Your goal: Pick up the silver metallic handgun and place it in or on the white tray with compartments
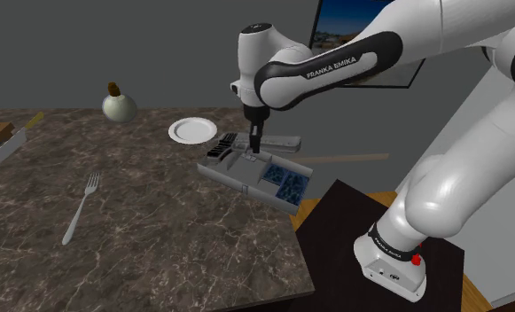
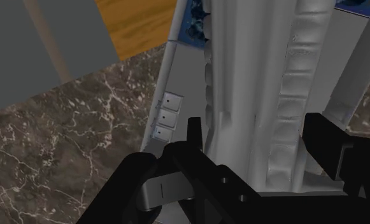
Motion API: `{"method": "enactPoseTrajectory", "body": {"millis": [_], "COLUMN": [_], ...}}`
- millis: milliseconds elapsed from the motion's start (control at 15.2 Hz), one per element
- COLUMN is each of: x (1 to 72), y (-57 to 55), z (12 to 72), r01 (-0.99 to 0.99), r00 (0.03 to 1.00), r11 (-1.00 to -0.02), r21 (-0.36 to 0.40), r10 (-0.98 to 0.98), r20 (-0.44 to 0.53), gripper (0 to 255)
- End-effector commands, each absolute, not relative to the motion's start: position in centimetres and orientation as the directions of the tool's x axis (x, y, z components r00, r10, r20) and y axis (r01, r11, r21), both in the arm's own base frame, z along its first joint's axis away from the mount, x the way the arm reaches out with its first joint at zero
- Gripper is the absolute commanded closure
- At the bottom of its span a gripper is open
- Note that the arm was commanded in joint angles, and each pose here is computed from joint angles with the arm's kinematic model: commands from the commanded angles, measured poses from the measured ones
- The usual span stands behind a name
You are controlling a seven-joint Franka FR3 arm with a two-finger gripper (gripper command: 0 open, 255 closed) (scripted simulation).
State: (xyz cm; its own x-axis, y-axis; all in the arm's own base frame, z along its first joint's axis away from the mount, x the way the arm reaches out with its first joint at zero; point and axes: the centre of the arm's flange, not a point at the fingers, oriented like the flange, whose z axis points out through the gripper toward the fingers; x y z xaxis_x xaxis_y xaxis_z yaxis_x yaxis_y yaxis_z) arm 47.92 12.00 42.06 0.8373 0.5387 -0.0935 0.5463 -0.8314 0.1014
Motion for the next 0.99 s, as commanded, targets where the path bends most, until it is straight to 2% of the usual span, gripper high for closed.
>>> {"method": "enactPoseTrajectory", "body": {"millis": [0, 924], "x": [47.6, 47.6], "y": [10.6, 10.6], "z": [41.6, 34.3], "r01": [0.548, 0.548], "r00": [0.836, 0.836], "r11": [-0.83, -0.83], "r21": [0.101, 0.101], "r10": [0.541, 0.541], "r20": [-0.092, -0.092], "gripper": [255, 255]}}
